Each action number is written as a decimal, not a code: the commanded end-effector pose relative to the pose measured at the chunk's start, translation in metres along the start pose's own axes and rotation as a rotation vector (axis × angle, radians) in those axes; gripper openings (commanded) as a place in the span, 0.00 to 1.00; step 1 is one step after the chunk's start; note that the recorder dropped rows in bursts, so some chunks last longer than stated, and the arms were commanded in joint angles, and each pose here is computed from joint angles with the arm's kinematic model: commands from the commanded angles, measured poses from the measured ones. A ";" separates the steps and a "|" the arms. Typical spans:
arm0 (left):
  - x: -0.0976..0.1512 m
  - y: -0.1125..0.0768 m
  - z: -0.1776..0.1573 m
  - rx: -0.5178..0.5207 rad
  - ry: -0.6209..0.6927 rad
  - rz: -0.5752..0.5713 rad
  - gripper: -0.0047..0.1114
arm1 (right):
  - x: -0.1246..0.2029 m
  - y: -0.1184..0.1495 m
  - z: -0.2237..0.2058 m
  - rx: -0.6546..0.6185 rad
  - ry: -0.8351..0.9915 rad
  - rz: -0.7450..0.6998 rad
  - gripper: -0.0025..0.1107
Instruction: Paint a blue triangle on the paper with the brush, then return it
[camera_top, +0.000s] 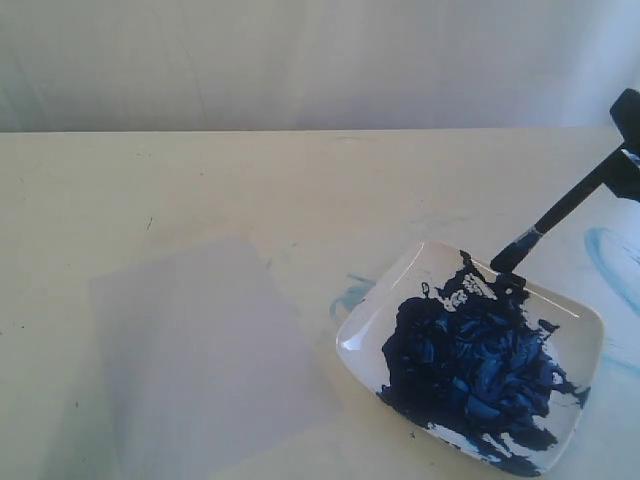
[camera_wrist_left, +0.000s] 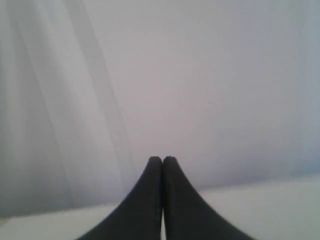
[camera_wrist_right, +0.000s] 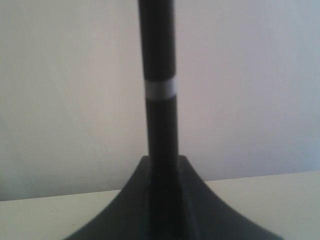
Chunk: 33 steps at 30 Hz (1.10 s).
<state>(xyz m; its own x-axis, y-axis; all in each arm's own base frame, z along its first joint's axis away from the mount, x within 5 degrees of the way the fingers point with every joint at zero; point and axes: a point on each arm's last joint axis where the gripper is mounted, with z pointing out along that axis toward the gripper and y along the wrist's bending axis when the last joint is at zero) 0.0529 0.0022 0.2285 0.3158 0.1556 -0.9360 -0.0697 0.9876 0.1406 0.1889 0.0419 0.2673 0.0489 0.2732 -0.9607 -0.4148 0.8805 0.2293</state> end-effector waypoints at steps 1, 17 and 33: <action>-0.017 0.021 0.004 -0.199 -0.117 -0.404 0.04 | -0.002 0.000 0.000 0.002 -0.009 0.000 0.02; -0.017 -0.025 0.164 0.420 0.980 -0.031 0.04 | -0.002 0.000 0.000 0.002 -0.008 0.159 0.02; 0.091 -0.077 0.240 1.062 1.396 -0.220 0.04 | 0.005 0.012 -0.001 -0.135 0.061 -0.010 0.02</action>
<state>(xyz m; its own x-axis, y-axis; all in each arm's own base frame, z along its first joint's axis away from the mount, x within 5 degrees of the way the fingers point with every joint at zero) 0.3088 -0.0551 0.2195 -0.7684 0.4581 -0.4468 0.6302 0.6631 -0.4039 0.1846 0.0523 0.2634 -0.0336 0.2680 -0.9628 -0.5116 0.8230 0.2469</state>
